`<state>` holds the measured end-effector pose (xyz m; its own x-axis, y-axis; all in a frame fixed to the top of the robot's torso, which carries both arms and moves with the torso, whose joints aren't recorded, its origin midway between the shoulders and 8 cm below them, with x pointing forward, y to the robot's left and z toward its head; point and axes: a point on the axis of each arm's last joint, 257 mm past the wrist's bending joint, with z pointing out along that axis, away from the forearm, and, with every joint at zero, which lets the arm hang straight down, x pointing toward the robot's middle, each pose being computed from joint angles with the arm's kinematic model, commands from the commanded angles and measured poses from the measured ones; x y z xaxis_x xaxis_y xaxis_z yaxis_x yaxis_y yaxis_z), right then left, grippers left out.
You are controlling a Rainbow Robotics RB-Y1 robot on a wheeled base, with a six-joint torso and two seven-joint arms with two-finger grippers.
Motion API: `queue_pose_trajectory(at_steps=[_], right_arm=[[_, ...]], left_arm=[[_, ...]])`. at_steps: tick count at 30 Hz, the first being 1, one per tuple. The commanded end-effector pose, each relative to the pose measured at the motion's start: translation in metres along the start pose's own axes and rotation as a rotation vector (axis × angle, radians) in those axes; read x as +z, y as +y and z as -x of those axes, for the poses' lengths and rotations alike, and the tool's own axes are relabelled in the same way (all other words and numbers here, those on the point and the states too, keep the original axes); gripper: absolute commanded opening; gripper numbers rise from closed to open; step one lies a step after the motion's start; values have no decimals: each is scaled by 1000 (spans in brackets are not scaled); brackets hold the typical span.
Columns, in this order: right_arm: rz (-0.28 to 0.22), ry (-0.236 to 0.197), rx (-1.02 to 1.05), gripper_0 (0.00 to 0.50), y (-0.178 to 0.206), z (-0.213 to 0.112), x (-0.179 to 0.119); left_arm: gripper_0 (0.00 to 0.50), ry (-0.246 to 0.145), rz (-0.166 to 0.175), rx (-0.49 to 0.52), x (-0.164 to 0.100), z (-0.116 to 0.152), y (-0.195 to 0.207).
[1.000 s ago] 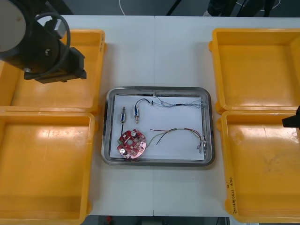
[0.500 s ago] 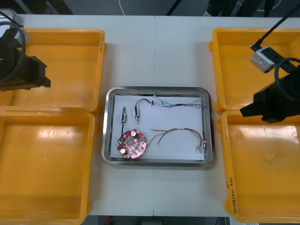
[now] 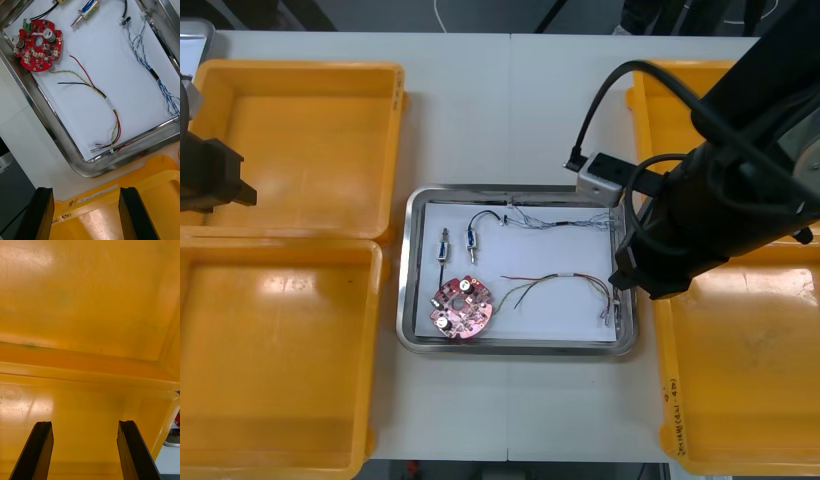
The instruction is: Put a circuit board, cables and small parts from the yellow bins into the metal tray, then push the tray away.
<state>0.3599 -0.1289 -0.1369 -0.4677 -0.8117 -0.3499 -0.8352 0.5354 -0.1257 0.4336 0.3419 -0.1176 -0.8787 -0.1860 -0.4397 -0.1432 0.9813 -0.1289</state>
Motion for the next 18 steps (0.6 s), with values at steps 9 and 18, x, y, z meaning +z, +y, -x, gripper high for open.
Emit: queue_pose_trajectory(at_steps=[9, 18], right_arm=[[-122, 59, -325, 500, 48, 51, 31], [-62, 149, -402, 500, 72, 47, 70]], left_arm=[[500, 13, 40, 80, -10, -20, 34], [500, 31, 67, 135, -15, -47, 42]])
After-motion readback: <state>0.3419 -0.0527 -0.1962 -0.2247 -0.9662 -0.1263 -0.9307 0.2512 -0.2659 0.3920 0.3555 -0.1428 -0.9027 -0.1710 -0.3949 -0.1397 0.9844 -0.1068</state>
